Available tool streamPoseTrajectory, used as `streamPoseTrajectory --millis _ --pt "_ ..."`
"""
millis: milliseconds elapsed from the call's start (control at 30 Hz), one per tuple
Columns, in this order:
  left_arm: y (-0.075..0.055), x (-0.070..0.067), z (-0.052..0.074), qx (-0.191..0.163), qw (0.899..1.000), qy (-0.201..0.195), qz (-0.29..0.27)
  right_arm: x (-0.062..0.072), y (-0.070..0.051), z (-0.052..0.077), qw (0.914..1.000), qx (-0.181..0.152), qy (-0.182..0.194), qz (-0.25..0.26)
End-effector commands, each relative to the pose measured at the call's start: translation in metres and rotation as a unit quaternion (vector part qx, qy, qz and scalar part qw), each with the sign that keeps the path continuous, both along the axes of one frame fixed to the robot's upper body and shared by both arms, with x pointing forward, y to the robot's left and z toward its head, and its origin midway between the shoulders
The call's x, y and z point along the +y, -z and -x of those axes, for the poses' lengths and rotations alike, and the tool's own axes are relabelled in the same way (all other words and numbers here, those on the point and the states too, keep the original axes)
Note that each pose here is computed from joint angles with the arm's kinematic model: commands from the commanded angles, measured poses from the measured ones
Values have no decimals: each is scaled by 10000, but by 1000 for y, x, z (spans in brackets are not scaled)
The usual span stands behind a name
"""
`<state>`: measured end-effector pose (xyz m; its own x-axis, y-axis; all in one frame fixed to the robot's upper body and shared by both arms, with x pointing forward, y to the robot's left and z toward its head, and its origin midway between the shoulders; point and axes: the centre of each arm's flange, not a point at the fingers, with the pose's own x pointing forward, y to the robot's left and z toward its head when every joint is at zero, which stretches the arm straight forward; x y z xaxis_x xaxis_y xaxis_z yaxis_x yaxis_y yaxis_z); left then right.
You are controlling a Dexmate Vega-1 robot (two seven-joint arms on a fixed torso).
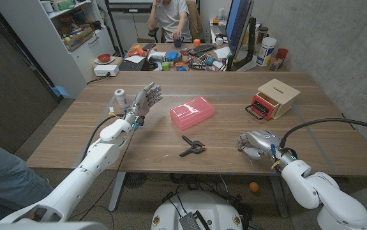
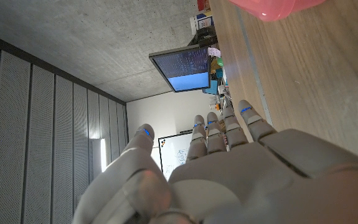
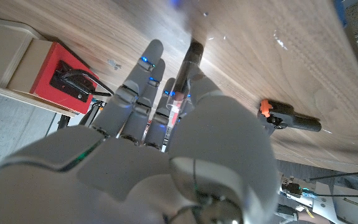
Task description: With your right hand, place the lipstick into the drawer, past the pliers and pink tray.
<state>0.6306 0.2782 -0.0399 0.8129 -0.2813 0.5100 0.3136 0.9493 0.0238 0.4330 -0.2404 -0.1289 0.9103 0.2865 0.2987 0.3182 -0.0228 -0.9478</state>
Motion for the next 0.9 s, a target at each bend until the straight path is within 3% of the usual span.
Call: streamPoseTrajectory --millis 33,900 --pt "4 2 2 7 10000 -48 29 -1 -1 -3 9999 16 -80 -65" --pt "3 -4 2 23 10000 -3 -51 -2 -14 6 9998 -162 -108 -14"
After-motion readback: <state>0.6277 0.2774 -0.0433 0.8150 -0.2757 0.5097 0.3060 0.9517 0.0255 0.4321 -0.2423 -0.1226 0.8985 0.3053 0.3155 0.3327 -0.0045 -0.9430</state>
